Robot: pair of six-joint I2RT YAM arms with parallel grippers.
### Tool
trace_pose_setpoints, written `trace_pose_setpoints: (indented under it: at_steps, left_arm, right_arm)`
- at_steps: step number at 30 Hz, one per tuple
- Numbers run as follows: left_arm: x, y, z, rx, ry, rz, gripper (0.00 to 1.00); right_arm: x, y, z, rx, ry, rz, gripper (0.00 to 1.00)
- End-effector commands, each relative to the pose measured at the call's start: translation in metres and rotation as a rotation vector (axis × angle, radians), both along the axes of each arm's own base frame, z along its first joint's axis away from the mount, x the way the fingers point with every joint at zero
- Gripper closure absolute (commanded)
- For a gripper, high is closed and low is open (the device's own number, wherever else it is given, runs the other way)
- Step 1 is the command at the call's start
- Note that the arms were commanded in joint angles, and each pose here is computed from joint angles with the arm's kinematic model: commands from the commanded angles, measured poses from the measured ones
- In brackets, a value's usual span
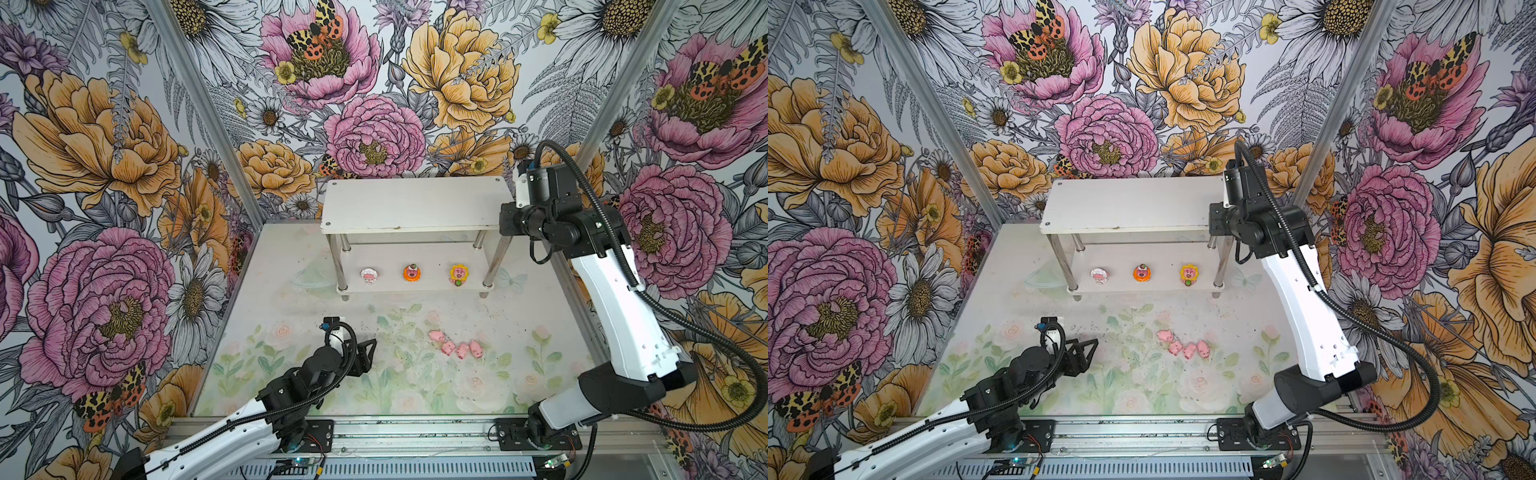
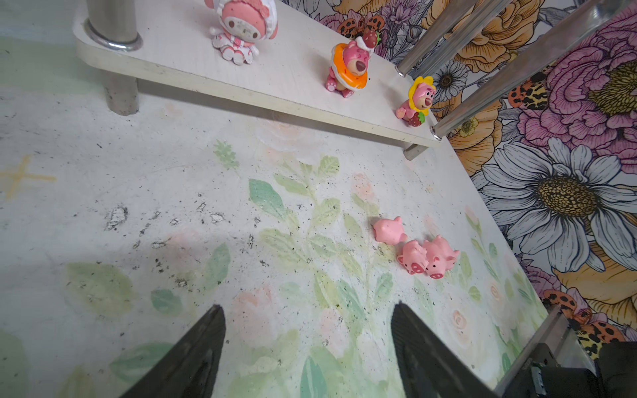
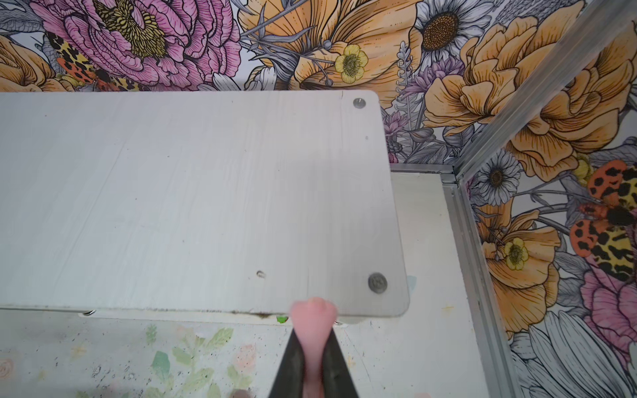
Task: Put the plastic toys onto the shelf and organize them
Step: 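Lift the pink pig with the right gripper and carry it above the shelf top, then lower the pink pig onto the top shelf and open the right gripper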
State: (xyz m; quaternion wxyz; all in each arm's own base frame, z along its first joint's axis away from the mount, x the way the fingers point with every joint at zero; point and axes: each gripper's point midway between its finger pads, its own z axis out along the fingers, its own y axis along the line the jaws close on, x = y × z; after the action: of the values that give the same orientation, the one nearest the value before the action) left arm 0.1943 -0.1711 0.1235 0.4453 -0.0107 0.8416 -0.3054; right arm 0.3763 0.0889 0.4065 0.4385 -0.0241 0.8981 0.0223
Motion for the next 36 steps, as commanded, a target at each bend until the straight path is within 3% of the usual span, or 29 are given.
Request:
trace_pose_setpoints:
  at_steps: [1,17,25,32,36]
  left_arm:
    - [-0.001,0.005,0.0,-0.016,0.011,0.016,0.22]
    - [-0.004,0.016,-0.002,-0.03,0.009,0.052,0.19]
    - [-0.003,0.017,-0.001,-0.034,0.008,0.061,0.17]
    - [-0.003,0.016,0.001,-0.04,0.01,0.055,0.17]
    - [-0.005,0.013,0.002,-0.046,0.013,0.042,0.17]
  right_arm:
    - [0.008,0.005,0.006,0.023,0.008,0.062,0.92]
    - [0.044,-0.003,-0.025,-0.035,0.099,0.036,0.86]
    - [0.048,-0.007,-0.027,-0.04,0.102,0.023,0.49]
    - [0.043,-0.005,-0.013,-0.014,0.071,0.03,0.41]
    - [0.023,-0.012,0.012,0.005,0.01,0.008,0.35]
